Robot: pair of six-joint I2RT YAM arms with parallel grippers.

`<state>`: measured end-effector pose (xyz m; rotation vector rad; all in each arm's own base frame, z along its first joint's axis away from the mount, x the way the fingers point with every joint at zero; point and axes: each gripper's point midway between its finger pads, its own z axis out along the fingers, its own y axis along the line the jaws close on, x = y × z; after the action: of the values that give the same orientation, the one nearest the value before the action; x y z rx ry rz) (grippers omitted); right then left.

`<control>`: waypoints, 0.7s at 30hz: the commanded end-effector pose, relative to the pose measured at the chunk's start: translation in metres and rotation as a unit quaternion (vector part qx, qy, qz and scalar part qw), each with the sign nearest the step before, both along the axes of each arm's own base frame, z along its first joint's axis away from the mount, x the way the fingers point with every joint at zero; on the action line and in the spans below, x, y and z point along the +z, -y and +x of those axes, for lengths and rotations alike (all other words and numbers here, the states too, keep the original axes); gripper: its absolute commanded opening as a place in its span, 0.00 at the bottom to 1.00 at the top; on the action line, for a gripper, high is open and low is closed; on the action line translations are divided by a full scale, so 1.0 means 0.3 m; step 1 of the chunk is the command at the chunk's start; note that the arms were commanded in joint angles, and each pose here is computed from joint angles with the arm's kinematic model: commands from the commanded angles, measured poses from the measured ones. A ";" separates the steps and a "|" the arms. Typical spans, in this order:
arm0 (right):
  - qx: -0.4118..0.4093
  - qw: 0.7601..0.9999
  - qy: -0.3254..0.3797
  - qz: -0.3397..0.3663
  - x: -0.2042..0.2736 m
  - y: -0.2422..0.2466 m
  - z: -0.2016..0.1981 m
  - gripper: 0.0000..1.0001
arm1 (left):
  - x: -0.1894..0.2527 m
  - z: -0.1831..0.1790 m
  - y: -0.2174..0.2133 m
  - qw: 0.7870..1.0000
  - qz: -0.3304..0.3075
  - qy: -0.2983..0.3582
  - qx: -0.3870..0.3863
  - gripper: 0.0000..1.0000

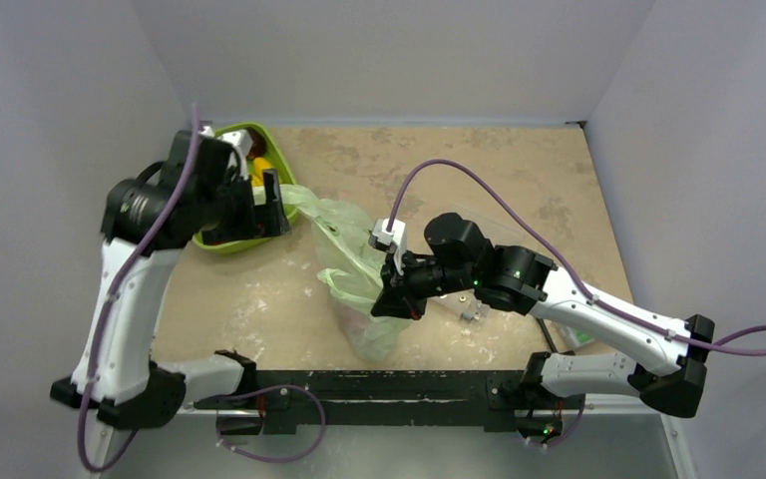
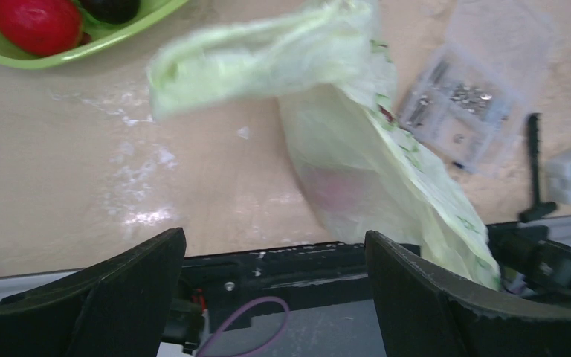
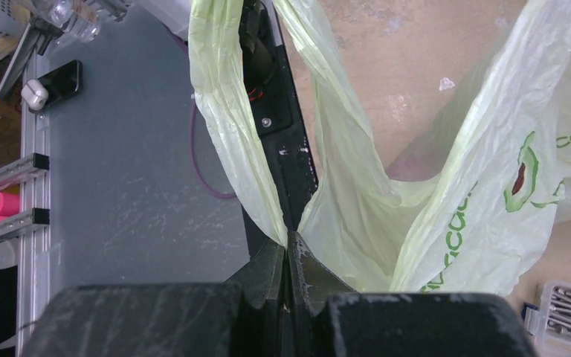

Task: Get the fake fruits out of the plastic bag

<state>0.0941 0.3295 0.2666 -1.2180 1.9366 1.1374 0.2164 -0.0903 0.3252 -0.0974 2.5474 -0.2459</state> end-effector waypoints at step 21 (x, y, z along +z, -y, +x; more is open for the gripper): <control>-0.003 0.999 -0.006 0.054 0.094 0.009 -0.031 0.00 | -0.178 -0.067 0.348 0.897 -0.435 -0.033 0.070 0.83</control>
<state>0.0908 0.3268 0.2785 -1.1733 1.9148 1.1742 0.1642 -0.1693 0.2423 -0.6560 2.4193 -1.1283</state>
